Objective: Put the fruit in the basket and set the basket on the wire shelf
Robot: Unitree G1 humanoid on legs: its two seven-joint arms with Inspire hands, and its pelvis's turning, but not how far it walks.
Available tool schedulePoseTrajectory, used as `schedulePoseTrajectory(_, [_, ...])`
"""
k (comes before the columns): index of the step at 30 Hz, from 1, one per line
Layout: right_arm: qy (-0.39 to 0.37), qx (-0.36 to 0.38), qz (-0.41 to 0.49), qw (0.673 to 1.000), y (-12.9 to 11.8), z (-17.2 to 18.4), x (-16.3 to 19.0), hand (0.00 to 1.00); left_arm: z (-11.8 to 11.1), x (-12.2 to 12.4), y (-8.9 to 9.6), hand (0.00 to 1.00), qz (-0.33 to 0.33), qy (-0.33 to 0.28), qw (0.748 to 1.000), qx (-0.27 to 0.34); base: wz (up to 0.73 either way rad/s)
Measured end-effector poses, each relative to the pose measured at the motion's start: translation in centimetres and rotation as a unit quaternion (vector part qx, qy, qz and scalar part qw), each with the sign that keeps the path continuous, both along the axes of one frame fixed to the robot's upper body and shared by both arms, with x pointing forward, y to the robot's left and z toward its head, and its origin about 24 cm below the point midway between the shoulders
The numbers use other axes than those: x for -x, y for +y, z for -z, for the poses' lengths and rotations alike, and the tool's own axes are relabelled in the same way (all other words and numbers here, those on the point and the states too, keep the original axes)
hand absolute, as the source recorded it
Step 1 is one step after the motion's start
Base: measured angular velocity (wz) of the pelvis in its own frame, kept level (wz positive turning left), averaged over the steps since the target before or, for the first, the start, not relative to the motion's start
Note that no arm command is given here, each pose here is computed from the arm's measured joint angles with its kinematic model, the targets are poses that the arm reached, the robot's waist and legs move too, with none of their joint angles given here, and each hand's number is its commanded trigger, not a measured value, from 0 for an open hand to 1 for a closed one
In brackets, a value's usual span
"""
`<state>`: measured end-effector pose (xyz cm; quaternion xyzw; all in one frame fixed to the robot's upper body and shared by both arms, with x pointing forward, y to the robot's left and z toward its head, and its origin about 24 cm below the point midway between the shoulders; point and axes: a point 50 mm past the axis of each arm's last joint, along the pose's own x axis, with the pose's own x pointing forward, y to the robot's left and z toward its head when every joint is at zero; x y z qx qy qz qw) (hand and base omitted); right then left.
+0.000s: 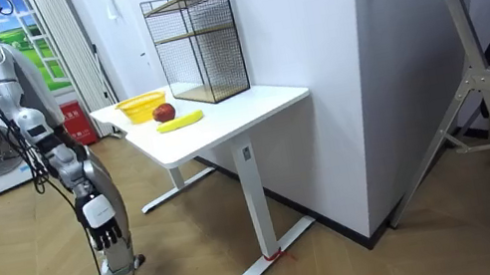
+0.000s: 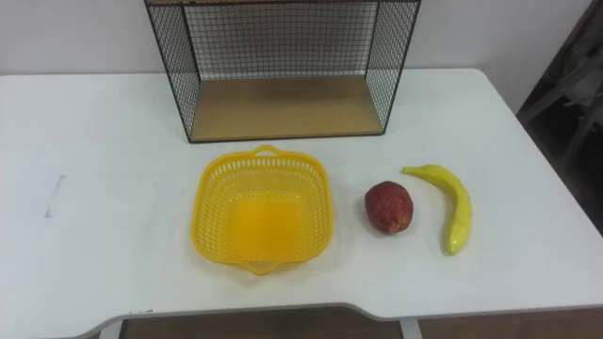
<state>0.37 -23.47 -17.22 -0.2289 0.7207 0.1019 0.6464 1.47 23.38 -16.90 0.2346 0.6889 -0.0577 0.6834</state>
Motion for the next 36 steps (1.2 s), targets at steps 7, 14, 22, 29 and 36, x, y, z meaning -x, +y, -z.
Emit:
schedulePoseTrajectory(7, [-0.006,0.003,0.016,1.0,0.0,0.0,-0.1,0.0,0.0,0.0,-0.2,0.0,-0.001,0.0,1.0,0.005,-0.01])
schedulePoseTrajectory(14, [-0.06,0.031,0.128,0.989,-0.4,-0.1,-1.2,0.0,0.1,-0.2,-0.4,0.0,-0.019,-0.008,1.0,0.005,0.0])
schedulePoseTrajectory(22, [-0.126,0.059,0.373,0.917,-1.0,-0.2,-1.0,0.0,0.0,0.3,0.0,0.0,-0.046,-0.019,0.999,0.003,-0.02])
schedulePoseTrajectory(29, [-0.178,0.07,0.599,0.778,-1.8,-0.5,-1.5,0.0,-0.2,1.6,0.8,0.0,-0.097,-0.027,0.995,-0.006,0.0])
schedulePoseTrajectory(36, [-0.202,0.121,0.755,0.612,-3.5,-1.0,-0.9,0.0,-0.6,2.6,2.0,0.0,-0.137,-0.054,0.988,-0.052,0.03])
